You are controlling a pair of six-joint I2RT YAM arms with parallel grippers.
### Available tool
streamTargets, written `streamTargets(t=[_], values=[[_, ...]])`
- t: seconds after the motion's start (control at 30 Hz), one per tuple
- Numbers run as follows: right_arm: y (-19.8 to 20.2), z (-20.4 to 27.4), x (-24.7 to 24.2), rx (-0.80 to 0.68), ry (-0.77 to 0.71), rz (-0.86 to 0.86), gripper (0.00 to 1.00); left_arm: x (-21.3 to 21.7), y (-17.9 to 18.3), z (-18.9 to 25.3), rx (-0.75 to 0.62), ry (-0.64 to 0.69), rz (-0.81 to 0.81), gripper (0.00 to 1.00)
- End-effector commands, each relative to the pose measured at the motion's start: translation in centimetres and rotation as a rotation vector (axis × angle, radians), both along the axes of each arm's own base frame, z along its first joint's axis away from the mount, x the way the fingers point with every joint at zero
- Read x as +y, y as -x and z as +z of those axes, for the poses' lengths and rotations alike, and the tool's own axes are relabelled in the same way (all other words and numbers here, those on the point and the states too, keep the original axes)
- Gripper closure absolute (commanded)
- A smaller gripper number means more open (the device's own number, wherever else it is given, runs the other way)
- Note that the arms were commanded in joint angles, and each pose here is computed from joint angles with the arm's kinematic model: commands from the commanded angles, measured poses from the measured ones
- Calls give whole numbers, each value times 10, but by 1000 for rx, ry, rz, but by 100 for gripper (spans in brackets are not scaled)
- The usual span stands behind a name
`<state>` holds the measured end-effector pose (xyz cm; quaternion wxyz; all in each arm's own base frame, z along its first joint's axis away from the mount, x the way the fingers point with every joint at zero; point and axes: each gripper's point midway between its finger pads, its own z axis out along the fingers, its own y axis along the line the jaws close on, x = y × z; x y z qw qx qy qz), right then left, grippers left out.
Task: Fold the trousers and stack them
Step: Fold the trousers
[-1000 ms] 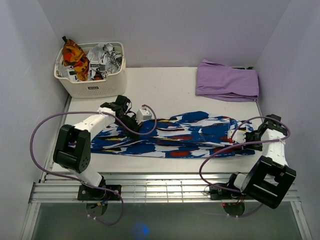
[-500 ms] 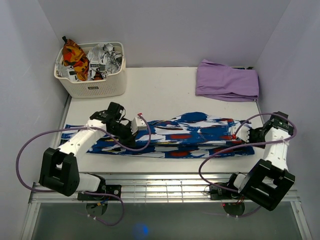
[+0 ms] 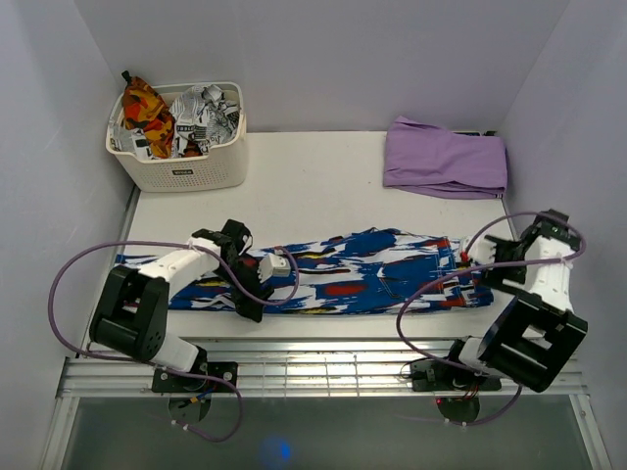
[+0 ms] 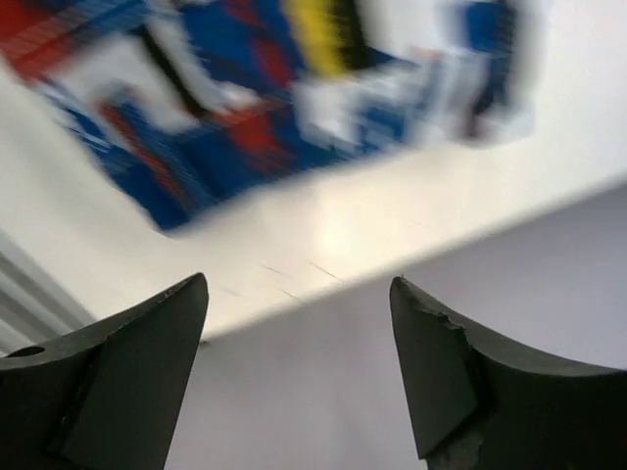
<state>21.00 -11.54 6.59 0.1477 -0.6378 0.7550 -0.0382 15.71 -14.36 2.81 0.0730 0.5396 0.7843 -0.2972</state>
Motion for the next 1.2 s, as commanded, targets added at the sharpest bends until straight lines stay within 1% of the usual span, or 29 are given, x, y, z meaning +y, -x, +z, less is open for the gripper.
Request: streamTargets(t=[0.0, 0.03, 0.07, 0.1, 0.13, 0.17, 0.2, 0.23, 0.27, 0.3, 0.33, 0.37, 0.4, 0.43, 0.47, 0.5, 0.53, 0.57, 0.63, 0.67, 0.7, 0.73, 0.83, 0.9, 1.0, 1.03, 1.07, 1.13, 1.17], values=[[-40, 81, -4, -121, -77, -85, 19, -4, -32, 38, -206, 37, 17, 27], [-45, 90, 2, -98, -144, -123, 9, -8, -38, 53, -238, 65, 33, 22], [-53, 105, 12, -116, -219, -135, 6, -10, -43, 70, -285, 90, 66, 20], [-70, 129, 16, -143, -243, -129, 5, -11, -46, 79, -281, 98, 127, 18], [-68, 134, 28, -109, -290, -144, 5, -12, -54, 92, -306, 112, 163, 18], [-71, 138, 39, -90, -345, -205, 5, -5, -61, 98, -308, 116, 222, 18], [-74, 137, 49, -71, -365, -213, 6, 0, -66, 101, -288, 116, 292, 18], [-82, 131, 70, -50, -379, -179, 8, 5, -70, 102, -273, 117, 332, 18], [-83, 124, 81, -22, -405, -247, 9, 20, -78, 103, -257, 114, 401, 18], [-86, 117, 104, 1, -414, -222, 10, 28, -80, 95, -219, 94, 439, 19], [-88, 100, 114, 19, -407, -231, 13, 44, -86, 88, -201, 44, 515, 22], [-86, 91, 124, 46, -404, -241, 14, 51, -85, 80, -175, 17, 546, 23], [-83, 80, 144, 96, -411, -259, 16, 58, -86, 75, -157, -7, 580, 24], [-75, 64, 150, 144, -402, -277, 17, 68, -88, 69, -132, -32, 643, 25], [-78, 56, 155, 147, -400, -284, 17, 74, -87, 64, -120, -54, 673, 25], [-75, 45, 160, 181, -399, -325, 17, 78, -90, 62, -120, -63, 695, 25], [-68, 30, 160, 216, -373, -340, 17, 87, -94, 62, -115, -71, 763, 23], [-71, 22, 162, 212, -359, -334, 17, 91, -96, 62, -117, -80, 792, 21], [-72, 2, 151, 210, -306, -386, 18, 97, -105, 65, -136, -77, 837, 20], [-65, -14, 136, 219, -228, -417, 18, 98, -107, 65, -126, -82, 867, 19], [-72, -24, 125, 188, -204, -438, 18, 100, -112, 69, -132, -83, 882, 18], [-71, -31, 105, 174, -148, -475, 19, 103, -115, 70, -130, -86, 900, 17], [-67, -50, 64, 192, -79, -555, 21, 116, -123, 75, -122, -93, 952, 17], [-66, -52, 40, 201, -74, -609, 21, 124, -126, 75, -108, -103, 971, 17], [-64, -47, 29, 190, -70, -587, 21, 156, -137, 80, -130, -121, 1046, 18], [-61, -45, 35, 207, -91, -565, 20, 173, -139, 83, -136, -123, 1089, 18], [-60, -41, 40, 209, -111, -551, 20, 184, -146, 89, -160, -122, 1105, 18], [-65, -27, 57, 214, -171, -507, 16, 208, -151, 89, -159, -129, 1147, 18], [-63, -23, 63, 229, -187, -506, 15, 217, -159, 97, -186, -127, 1155, 18]])
